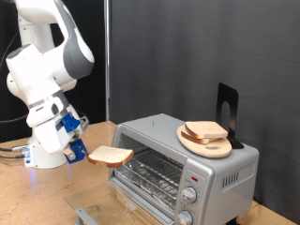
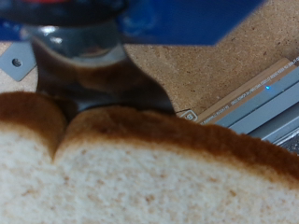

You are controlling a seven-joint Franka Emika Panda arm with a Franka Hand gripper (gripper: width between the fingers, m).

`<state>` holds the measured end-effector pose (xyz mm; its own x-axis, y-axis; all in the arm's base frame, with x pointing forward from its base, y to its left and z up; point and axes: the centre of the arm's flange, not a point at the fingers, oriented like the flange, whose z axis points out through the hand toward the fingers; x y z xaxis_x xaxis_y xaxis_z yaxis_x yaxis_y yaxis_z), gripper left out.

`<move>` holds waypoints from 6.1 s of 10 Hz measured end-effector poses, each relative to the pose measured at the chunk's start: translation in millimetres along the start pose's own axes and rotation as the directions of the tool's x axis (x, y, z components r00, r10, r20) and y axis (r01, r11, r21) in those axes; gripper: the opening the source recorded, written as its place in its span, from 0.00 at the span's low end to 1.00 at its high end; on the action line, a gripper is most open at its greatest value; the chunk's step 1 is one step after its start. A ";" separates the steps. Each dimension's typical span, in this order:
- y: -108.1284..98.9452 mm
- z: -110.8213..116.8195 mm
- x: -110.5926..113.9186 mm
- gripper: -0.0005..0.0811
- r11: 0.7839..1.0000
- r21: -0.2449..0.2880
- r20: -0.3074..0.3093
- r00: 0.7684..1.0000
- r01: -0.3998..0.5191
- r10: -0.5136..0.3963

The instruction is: Make a piece of toast with the oven

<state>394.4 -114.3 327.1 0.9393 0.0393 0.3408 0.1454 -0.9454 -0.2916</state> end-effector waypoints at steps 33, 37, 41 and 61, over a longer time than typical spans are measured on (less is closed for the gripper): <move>-51.1 82.7 0.9 0.53 0.916 -0.092 0.149 0.915 0.391 -0.376; -59.0 71.0 6.9 0.53 0.936 -0.082 0.150 0.933 0.342 -0.328; -77.0 58.2 39.1 0.53 0.935 -0.117 0.215 0.927 0.335 -0.306; -32.3 34.5 13.5 0.53 0.967 -0.099 0.142 0.965 0.236 -0.220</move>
<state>413.1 -72.1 310.4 0.9186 0.2924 0.2658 0.3309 -0.9369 -0.1129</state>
